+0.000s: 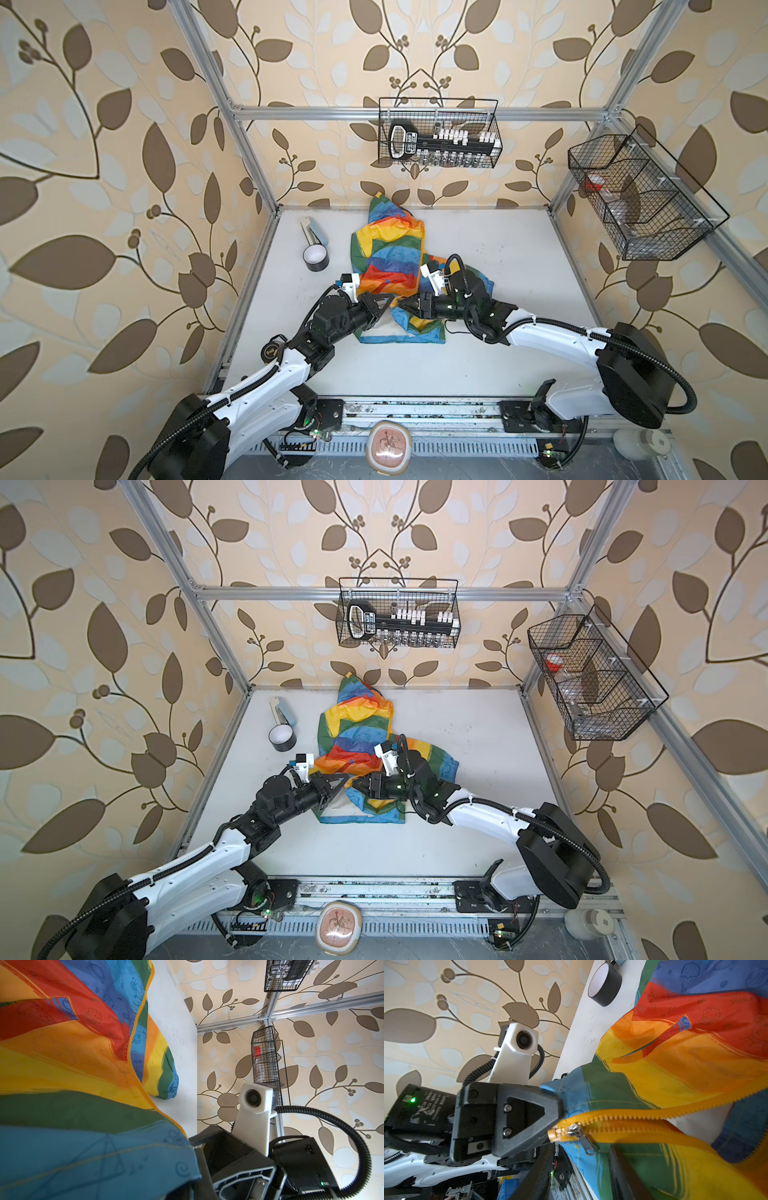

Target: Zip up the jacket

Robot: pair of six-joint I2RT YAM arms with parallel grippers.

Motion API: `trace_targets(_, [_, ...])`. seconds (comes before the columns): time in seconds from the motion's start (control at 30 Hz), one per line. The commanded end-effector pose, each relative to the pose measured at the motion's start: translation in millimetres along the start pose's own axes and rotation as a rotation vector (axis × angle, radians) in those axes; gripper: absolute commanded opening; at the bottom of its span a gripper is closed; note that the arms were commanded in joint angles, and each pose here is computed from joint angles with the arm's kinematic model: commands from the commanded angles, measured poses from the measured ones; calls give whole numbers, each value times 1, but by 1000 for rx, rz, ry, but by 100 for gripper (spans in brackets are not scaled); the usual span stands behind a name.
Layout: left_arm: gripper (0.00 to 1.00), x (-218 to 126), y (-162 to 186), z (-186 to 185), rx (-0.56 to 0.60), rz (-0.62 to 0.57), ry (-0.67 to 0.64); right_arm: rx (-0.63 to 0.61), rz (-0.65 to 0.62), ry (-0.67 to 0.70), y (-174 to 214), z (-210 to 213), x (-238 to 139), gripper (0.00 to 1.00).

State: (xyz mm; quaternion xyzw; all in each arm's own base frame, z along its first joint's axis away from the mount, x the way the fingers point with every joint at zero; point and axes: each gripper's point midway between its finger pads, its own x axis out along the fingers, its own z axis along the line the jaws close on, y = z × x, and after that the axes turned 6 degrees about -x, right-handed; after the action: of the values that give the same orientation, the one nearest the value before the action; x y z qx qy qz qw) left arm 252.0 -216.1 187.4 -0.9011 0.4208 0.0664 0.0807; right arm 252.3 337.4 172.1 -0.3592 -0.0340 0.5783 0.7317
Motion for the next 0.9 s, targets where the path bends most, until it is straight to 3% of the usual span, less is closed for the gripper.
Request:
trace_targets(0.0, [0, 0, 0, -37, 35, 11, 109, 24, -20, -39, -1, 4, 0, 47])
trace_targets(0.63, [0, 2, 0, -38, 17, 15, 125, 95, -31, -130, 1, 8, 10, 46])
trace_targets(0.87, [0, 4, 0, -37, 12, 14, 121, 122, -65, -180, -1, 11, 6, 37])
